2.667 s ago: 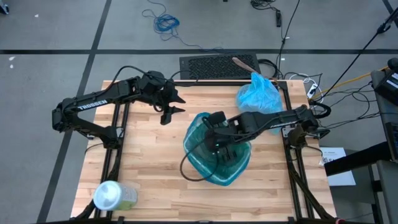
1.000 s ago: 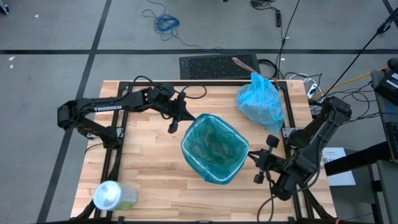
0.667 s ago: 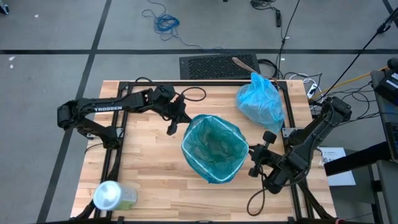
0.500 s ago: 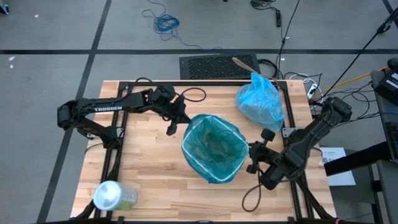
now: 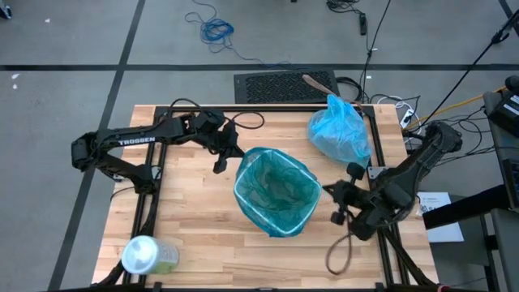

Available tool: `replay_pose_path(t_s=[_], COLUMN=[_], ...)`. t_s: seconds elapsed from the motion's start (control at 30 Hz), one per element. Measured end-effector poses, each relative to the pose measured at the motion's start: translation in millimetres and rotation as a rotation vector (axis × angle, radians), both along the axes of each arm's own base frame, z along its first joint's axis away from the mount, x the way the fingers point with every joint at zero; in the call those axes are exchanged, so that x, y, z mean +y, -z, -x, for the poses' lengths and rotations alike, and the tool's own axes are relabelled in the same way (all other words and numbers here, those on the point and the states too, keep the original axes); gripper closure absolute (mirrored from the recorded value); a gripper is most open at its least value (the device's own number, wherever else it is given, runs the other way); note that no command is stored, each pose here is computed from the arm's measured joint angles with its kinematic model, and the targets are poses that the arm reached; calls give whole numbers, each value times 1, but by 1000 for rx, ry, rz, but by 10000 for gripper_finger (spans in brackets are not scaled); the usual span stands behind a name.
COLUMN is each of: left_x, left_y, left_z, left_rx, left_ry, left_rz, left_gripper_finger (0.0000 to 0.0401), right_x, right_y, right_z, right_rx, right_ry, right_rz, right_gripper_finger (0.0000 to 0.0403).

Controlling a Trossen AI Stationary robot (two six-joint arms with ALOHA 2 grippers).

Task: Place trash/remove bag and relplace
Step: Insert the blue trash bag into the trash bin, then return to Home Position

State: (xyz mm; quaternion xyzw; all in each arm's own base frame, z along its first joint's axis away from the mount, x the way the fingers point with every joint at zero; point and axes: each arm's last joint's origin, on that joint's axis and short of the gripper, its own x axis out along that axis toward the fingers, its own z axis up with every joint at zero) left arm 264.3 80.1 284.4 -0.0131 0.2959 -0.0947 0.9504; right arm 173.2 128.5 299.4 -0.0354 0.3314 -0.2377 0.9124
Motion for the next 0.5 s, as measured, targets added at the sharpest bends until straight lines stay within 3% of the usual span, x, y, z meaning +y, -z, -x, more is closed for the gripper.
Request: replay_pose_path(t_s=[0.27, 0.5], left_x=[1, -4], left_y=[-21, -43], left_z=[23, 44], left_rx=[-50, -132], left_ry=[-31, -53], left_rz=[-22, -40], left_gripper_finger=[400, 400], right_x=[40, 48], right_y=[7, 58], right_z=[23, -1], right_rx=[-73, -247], right_ry=[-193, -213], right_rz=[-200, -237], right_gripper_finger=[403, 403])
